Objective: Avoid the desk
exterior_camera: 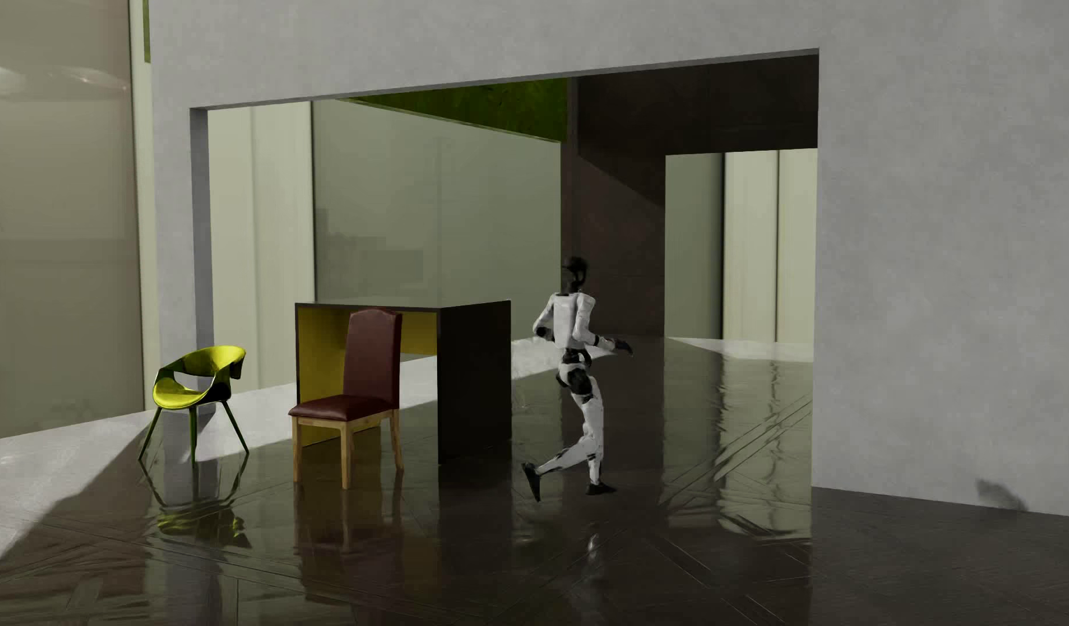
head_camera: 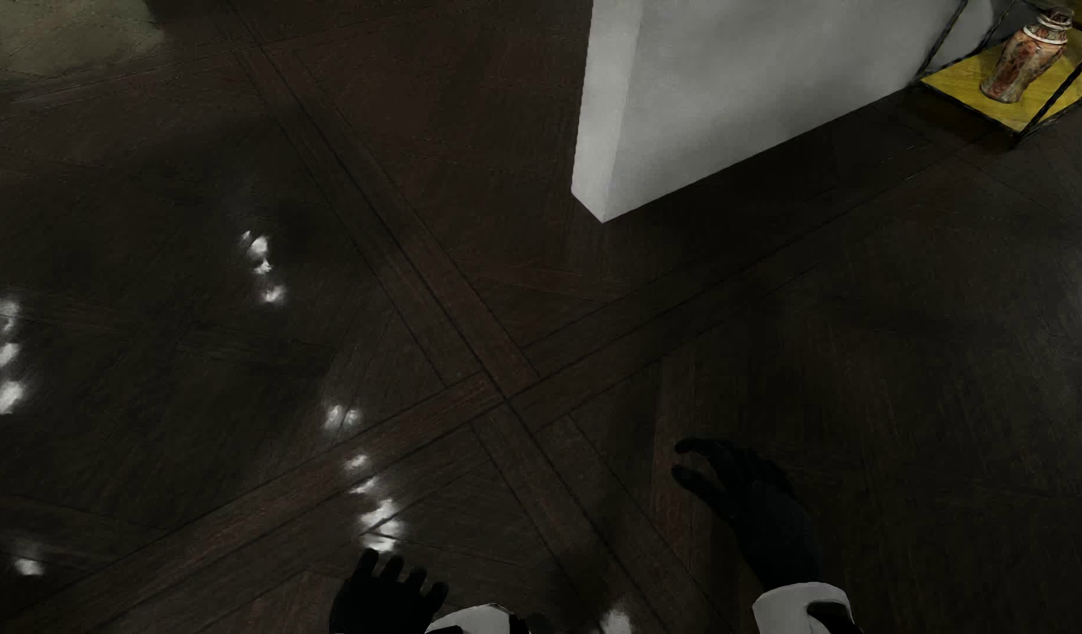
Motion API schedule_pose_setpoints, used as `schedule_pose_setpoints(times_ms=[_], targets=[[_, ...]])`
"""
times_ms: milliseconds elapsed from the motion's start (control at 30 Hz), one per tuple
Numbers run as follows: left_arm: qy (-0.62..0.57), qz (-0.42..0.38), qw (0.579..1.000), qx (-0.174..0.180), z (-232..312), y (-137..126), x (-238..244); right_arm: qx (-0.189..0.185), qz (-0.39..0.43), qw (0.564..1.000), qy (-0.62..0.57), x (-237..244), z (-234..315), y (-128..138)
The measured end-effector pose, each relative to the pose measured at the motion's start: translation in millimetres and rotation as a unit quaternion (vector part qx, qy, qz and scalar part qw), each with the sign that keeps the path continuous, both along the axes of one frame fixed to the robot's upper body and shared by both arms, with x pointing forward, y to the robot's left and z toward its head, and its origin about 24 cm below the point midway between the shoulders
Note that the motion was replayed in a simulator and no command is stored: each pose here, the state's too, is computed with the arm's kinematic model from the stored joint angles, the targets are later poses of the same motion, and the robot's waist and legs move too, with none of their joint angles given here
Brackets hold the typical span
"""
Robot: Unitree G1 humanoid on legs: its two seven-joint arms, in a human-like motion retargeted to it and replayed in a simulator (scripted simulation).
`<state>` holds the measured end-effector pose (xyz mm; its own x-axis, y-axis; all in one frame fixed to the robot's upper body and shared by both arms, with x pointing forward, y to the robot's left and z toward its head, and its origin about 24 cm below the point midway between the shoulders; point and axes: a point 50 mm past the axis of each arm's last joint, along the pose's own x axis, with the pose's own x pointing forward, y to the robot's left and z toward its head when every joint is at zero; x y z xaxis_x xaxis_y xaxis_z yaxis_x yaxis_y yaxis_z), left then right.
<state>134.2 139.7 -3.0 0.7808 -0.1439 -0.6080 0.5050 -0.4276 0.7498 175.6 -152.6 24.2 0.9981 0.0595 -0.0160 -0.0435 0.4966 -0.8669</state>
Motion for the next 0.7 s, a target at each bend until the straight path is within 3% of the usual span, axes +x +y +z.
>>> schedule_pose_setpoints(times_ms=[33, 67, 100, 133, 167, 233, 267, 300, 333, 367, 400, 433, 500, 533, 567, 600, 667, 700], targets=[[-0.033, 0.025, 0.999, 0.029, 3.5, -6.9, 18.5, -0.052, -0.045, 0.994, 0.085, -6.5, -32.8, -11.3], [-0.069, 0.057, 0.996, 0.004, 9.1, -17.4, 33.8, -0.089, -0.094, 0.969, 0.21, -26.1, -75.4, -25.5], [-0.101, 0.077, 0.99, -0.056, 15.7, -34.3, 47.9, -0.094, -0.149, 0.918, 0.355, -58.9, -116.3, -41.9], [-0.126, 0.073, 0.982, -0.122, 24.1, -52.4, 59.6, -0.068, -0.201, 0.845, 0.491, -103.6, -147.6, -55.6], [-0.156, 0.03, 0.972, -0.173, 36.5, -73.6, 69.6, -0.046, -0.244, 0.771, 0.586, -151.3, -164.7, -67.0], [-0.2, -0.091, 0.926, -0.309, 63.3, -113.0, 75.3, -0.039, -0.236, 0.663, 0.709, -237.6, -172.3, -70.1], [-0.185, -0.133, 0.895, -0.383, 69.4, -123.6, 72.7, -0.036, -0.213, 0.636, 0.741, -266.6, -170.0, -65.7], [-0.155, -0.159, 0.874, -0.433, 69.3, -125.5, 69.5, -0.025, -0.204, 0.613, 0.763, -287.7, -167.0, -60.4], [-0.121, -0.164, 0.866, -0.457, 62.3, -119.5, 64.8, -0.007, -0.202, 0.593, 0.78, -303.0, -163.8, -57.4], [-0.096, -0.147, 0.876, -0.449, 49.9, -105.4, 62.8, 0.004, -0.201, 0.582, 0.788, -306.4, -162.9, -58.9], [-0.076, -0.107, 0.901, -0.414, 30.8, -84.8, 61.2, 0.0, -0.193, 0.586, 0.787, -299.1, -164.6, -62.5], [-0.054, -0.05, 0.936, -0.344, 5.5, -58.2, 57.8, -0.014, -0.191, 0.606, 0.772, -283.7, -167.6, -67.5], [-0.004, 0.058, 0.991, -0.121, -46.9, -1.0, 42.5, -0.041, -0.217, 0.677, 0.702, -239.4, -174.4, -71.4], [0.031, 0.107, 0.994, -0.005, -71.3, 23.4, 30.1, -0.049, -0.241, 0.715, 0.654, -211.8, -176.8, -71.2], [0.072, 0.172, 0.98, 0.069, -90.9, 44.4, 13.0, -0.058, -0.259, 0.748, 0.608, -178.9, -177.7, -71.7], [0.111, 0.274, 0.952, 0.079, -105.2, 62.7, -11.5, -0.076, -0.247, 0.784, 0.565, -140.2, -176.1, -70.7], [0.174, 0.479, 0.86, -0.021, -121.0, 83.5, -61.7, -0.108, -0.174, 0.862, 0.464, -49.0, -157.5, -60.9], [0.208, 0.538, 0.813, -0.078, -126.1, 90.8, -85.2, -0.111, -0.122, 0.906, 0.39, -5.0, -138.1, -47.5]])
